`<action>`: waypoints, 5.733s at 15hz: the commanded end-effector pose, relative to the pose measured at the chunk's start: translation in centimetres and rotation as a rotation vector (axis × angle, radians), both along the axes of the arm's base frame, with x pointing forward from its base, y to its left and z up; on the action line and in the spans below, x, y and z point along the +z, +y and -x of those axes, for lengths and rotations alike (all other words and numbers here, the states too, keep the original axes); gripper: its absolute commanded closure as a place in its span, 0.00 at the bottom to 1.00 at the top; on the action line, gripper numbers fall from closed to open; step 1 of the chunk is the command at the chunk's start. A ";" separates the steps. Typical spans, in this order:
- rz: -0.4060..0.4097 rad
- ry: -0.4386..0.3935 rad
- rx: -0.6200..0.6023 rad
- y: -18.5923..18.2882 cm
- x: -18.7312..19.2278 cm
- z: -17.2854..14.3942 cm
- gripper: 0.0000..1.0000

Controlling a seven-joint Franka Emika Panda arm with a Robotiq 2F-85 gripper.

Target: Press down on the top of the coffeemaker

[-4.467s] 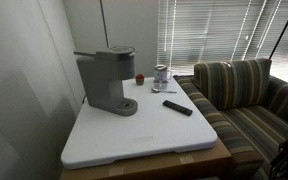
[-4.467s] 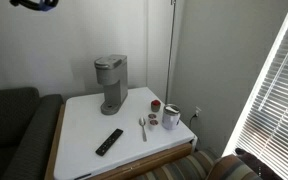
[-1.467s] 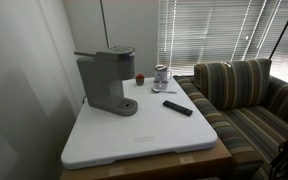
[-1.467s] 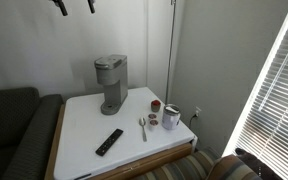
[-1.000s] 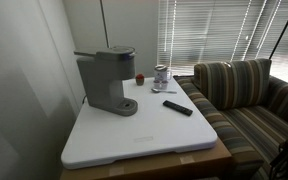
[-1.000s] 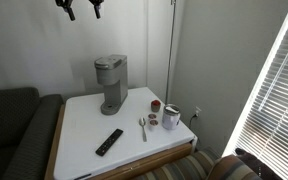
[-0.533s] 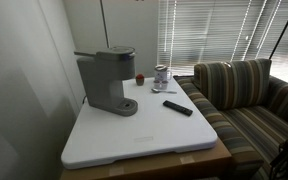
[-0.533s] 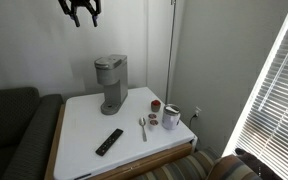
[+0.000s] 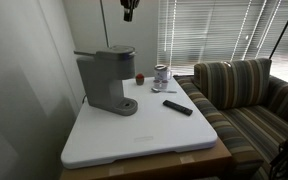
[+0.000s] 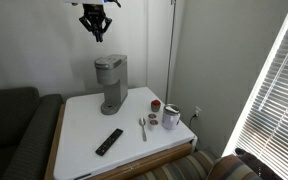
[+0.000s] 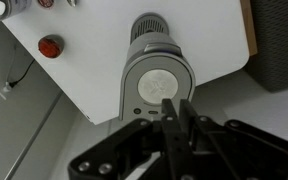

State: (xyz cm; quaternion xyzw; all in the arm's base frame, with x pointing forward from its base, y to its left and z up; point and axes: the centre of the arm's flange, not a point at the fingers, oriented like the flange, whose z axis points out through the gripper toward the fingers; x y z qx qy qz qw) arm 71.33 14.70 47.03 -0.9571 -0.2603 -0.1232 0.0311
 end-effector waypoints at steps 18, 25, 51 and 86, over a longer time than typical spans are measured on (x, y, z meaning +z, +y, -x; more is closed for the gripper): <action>-0.003 0.064 -0.035 1.1 -4.1 -3.3 1.00; 0.003 0.087 -0.025 1.1 -4.8 -5.7 1.00; 0.037 0.155 0.005 2.9 -4.4 -6.2 1.00; -0.010 0.389 0.269 6.0 -8.1 -2.4 0.00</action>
